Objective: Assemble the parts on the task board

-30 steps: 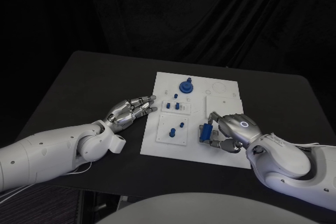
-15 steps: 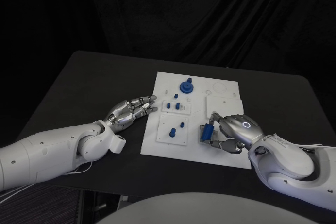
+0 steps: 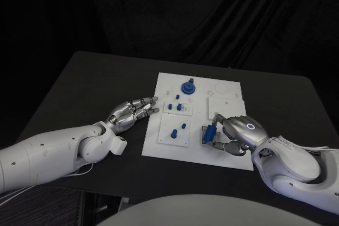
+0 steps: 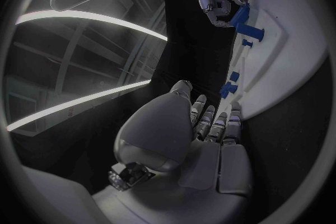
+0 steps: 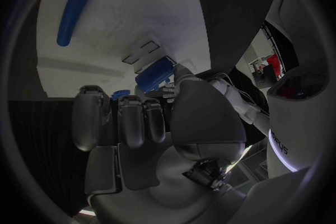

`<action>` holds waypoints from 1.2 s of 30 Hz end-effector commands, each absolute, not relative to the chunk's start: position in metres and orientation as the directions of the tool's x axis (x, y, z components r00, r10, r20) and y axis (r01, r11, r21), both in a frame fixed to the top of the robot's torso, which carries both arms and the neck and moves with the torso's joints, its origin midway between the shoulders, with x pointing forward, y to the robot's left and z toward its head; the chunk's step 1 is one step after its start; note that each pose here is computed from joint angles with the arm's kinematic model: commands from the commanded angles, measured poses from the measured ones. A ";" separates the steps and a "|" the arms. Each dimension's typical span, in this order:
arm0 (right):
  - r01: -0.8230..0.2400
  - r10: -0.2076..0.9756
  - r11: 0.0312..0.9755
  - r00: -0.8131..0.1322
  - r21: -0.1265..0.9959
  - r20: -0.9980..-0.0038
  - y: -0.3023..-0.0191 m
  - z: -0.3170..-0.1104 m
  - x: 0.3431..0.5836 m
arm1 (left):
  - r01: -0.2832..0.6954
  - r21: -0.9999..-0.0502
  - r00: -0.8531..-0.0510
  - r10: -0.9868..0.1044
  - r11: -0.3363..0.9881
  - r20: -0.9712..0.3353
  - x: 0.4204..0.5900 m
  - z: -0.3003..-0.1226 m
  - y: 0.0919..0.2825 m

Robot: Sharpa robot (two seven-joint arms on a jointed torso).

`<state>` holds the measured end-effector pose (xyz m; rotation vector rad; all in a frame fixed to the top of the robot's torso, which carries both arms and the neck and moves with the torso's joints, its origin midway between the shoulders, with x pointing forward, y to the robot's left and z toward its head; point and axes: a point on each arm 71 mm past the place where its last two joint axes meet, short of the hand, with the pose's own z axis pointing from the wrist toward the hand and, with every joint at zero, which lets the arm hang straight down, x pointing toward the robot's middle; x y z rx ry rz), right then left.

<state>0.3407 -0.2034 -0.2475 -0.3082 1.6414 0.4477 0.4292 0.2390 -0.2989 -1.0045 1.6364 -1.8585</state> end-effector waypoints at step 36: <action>-0.488 0.063 0.862 -0.161 0.135 -0.985 -0.204 -0.243 0.334 | -0.146 -0.975 -0.624 -0.748 -0.170 0.224 0.426 -0.305 0.239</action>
